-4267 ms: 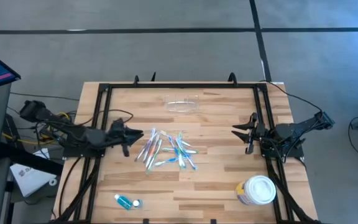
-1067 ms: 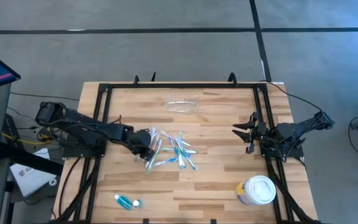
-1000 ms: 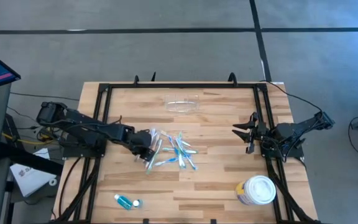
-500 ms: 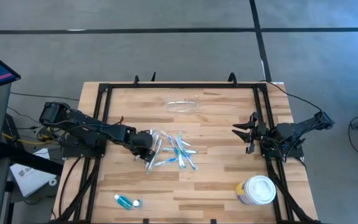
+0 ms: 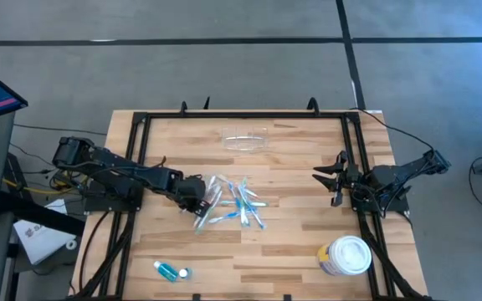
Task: Pick & Place toothbrushing station
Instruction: Put the violet toothbrush into the transparent organizer
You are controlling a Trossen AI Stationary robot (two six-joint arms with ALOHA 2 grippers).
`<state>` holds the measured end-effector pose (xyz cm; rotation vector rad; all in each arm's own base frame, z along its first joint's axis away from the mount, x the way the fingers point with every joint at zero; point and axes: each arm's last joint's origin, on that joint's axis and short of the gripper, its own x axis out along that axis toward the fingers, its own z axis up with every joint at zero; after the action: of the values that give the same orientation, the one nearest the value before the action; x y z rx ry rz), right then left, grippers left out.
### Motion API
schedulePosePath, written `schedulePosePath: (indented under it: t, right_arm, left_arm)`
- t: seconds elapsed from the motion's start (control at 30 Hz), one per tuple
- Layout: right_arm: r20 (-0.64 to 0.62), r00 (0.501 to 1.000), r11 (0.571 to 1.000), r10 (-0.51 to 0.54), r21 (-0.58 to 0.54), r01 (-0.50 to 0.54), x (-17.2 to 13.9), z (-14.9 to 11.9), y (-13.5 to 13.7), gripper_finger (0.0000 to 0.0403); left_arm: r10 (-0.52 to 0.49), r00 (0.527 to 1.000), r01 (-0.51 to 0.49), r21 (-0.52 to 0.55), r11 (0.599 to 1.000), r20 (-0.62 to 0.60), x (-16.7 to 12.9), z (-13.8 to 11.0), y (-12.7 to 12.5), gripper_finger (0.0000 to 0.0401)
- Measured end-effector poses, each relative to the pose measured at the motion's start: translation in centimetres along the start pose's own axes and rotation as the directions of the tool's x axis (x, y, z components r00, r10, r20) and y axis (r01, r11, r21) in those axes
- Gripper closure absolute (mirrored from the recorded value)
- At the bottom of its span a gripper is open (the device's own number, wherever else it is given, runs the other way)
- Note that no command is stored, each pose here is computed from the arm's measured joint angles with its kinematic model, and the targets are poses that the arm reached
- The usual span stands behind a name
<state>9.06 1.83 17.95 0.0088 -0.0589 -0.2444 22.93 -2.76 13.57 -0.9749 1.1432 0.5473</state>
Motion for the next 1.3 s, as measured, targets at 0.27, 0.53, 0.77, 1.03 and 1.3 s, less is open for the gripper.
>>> schedulePosePath:
  t: [0.27,0.53,0.77,1.03,1.3]
  right_arm:
    - [0.000,1.000,1.000,0.000,0.000,0.000,0.0,0.0,0.0,0.0300]
    - [0.000,1.000,1.000,0.000,0.000,0.000,0.0,0.0,0.0,0.0300]
    - [0.004,1.000,1.000,0.000,0.023,0.000,0.0,0.0,0.0,0.0300]
    - [0.061,0.998,0.995,-0.019,0.100,0.013,0.0,0.7,-0.2,0.0300]
    - [0.126,0.992,0.986,0.007,0.165,-0.028,0.0,1.4,-0.1,0.0300]
  left_arm:
    - [-0.045,0.996,0.044,0.019,0.999,0.081,-1.6,0.0,-0.3,0.0401]
    - [-0.118,0.974,0.105,0.077,0.991,0.194,-4.1,-0.8,-0.8,0.0401]
    - [-0.153,0.924,0.098,0.169,0.981,0.351,-5.7,-1.4,-1.1,0.0401]
    - [-0.292,0.794,0.087,0.376,0.923,0.533,-7.1,-1.2,-2.8,0.0401]
    - [-0.423,0.634,0.030,0.525,0.850,0.647,-8.1,-0.1,-4.7,0.0401]
